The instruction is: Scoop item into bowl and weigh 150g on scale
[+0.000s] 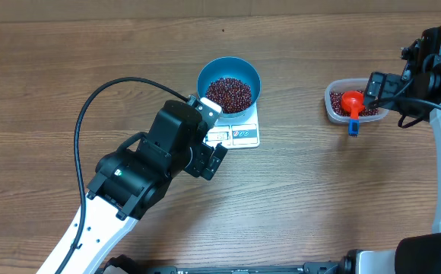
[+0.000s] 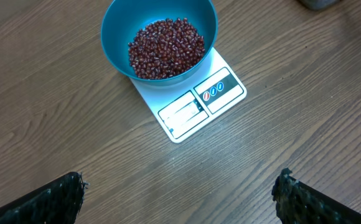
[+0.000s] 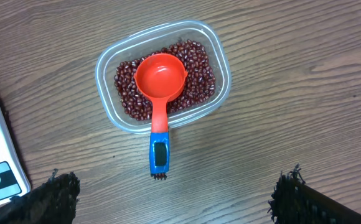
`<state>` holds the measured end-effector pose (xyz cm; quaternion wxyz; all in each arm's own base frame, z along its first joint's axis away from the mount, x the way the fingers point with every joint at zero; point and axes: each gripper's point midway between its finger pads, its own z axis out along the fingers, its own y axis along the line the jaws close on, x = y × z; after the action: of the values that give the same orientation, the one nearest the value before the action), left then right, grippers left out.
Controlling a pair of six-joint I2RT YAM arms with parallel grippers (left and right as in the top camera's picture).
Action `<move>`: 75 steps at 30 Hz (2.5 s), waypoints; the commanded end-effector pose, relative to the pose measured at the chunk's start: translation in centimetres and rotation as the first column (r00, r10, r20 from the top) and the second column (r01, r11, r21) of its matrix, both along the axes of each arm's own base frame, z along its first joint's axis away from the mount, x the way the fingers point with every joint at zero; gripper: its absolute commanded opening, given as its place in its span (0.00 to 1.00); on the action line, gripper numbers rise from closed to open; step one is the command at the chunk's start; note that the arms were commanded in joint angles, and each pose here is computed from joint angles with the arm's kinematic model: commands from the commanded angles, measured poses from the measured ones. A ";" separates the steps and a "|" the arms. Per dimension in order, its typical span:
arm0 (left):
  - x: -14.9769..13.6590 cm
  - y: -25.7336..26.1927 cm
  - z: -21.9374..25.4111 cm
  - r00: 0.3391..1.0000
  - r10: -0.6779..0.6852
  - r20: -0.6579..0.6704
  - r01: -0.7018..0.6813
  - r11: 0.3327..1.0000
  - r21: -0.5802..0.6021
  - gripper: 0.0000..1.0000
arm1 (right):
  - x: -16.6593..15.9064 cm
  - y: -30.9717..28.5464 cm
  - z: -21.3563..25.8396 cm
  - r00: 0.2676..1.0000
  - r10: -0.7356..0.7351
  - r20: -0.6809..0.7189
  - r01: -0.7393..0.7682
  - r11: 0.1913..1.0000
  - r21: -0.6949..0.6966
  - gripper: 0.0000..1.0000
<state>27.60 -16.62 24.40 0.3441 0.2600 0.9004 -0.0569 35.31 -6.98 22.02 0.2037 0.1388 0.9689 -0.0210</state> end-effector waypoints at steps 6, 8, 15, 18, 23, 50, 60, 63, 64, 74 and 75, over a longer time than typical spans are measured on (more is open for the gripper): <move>0.0 -0.1 -0.3 1.000 -0.015 -0.007 0.015 1.000 0.005 1.00 | 0.3 -0.1 0.8 1.000 0.000 0.024 0.000 1.000 -0.014 1.00; -0.1 0.0 -0.3 1.000 -0.015 -0.011 0.016 1.000 0.007 0.99 | 0.3 -0.1 0.8 1.000 0.000 0.024 0.000 1.000 -0.014 1.00; 0.6 -1.7 -1.3 0.995 0.045 -0.084 -0.053 0.994 -0.100 1.00 | 0.3 -0.1 0.8 1.000 0.000 0.024 0.000 1.000 -0.014 1.00; 1.4 -2.2 -3.2 0.961 0.189 -0.200 -0.222 0.962 -0.158 1.00 | 0.3 -0.1 0.8 1.000 0.000 0.023 0.000 1.000 -0.014 1.00; 2.7 -3.2 -8.7 0.870 0.335 -0.362 -0.395 0.912 -0.105 1.00 | 0.3 -0.1 0.8 1.000 0.000 0.023 0.000 1.000 -0.014 1.00; 4.3 -4.1 -18.9 0.733 0.453 -0.506 -0.496 0.867 0.058 1.00 | 0.3 -0.1 0.8 1.000 0.000 0.024 0.000 1.000 -0.014 1.00; 4.3 -4.1 -18.9 0.733 0.454 -0.506 -0.497 0.866 0.058 1.00 | 0.3 -0.1 0.8 1.000 0.000 0.024 0.000 1.000 -0.014 1.00; 4.3 -4.1 -18.9 0.733 0.454 -0.506 -0.497 0.866 0.058 1.00 | 0.3 -0.1 0.8 1.000 0.000 0.024 0.000 1.000 -0.014 1.00; 4.3 -4.1 -18.9 0.733 0.454 -0.506 -0.497 0.866 0.058 1.00 | 0.3 -0.1 0.8 1.000 0.000 0.023 0.000 1.000 -0.014 1.00; 4.4 -4.1 -18.9 0.734 0.455 -0.505 -0.497 0.866 0.058 1.00 | 0.3 -0.1 0.8 1.000 0.000 0.024 0.000 1.000 -0.014 1.00; 4.4 -4.1 -18.9 0.734 0.455 -0.505 -0.497 0.866 0.058 0.99 | 0.3 -0.1 0.8 1.000 0.000 0.024 0.000 1.000 -0.014 1.00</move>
<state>31.91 -20.82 5.67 0.1144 -0.0084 0.9912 -0.0665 35.28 -6.97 22.01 0.2031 0.1386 0.9691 -0.0211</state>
